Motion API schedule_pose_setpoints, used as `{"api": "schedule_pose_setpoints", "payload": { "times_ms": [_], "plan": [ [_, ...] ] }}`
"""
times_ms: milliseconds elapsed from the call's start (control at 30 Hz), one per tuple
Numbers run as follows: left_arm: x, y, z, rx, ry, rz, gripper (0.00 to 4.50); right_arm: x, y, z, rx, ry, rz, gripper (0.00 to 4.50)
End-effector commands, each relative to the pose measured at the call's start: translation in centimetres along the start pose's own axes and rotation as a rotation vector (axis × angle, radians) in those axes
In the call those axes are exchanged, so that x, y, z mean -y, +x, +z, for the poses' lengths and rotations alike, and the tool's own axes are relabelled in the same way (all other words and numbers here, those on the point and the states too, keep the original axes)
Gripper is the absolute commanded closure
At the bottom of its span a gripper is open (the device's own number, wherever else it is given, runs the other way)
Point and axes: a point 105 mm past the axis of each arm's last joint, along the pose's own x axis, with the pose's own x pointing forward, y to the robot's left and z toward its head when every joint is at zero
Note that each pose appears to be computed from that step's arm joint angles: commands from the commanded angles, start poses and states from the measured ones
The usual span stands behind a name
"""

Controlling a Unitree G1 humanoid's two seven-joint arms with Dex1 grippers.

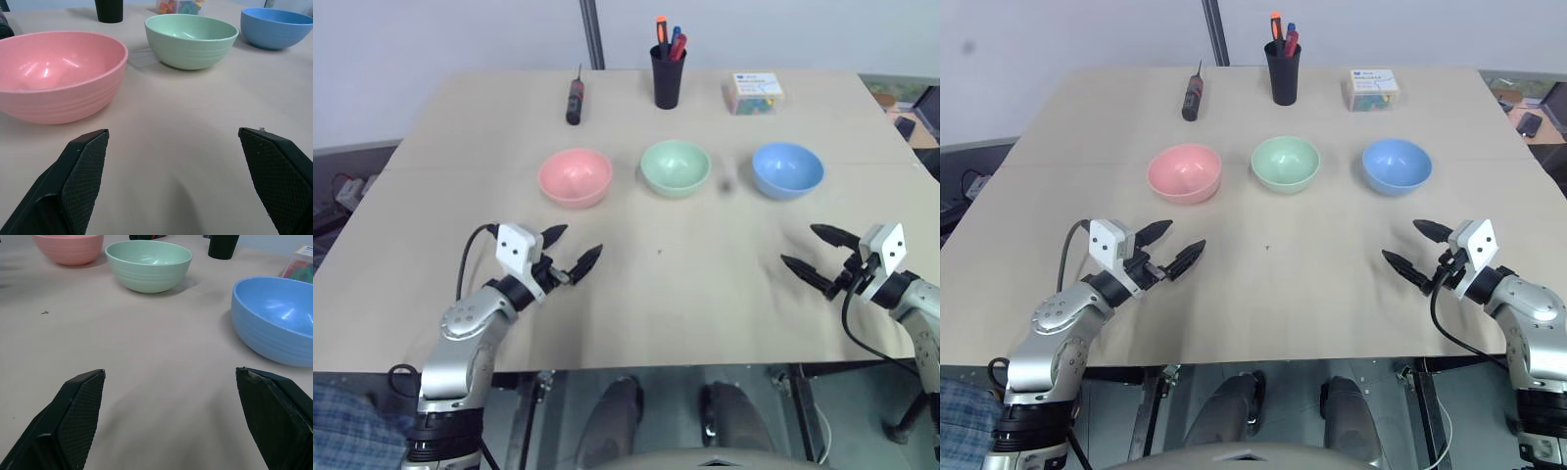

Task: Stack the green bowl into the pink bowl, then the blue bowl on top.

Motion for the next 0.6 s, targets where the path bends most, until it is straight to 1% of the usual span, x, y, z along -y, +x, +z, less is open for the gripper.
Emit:
{"api": "schedule_pose_setpoints", "payload": {
  "times_ms": [33,133,600],
  "plan": [
    [0.03,-0.28,1.73,0.064,0.025,-0.005,0.02,0.62,-0.25,1.61,0.047,-0.046,-0.017,0.0],
    [0.17,-0.32,1.64,0.063,0.016,-0.011,0.02,0.4,-0.2,2.02,0.06,-0.055,-0.018,0.0],
    [0.36,0.04,1.65,0.072,0.017,-0.024,0.02,0.03,-0.36,2.15,0.072,-0.04,-0.022,0.0]
  ]
}}
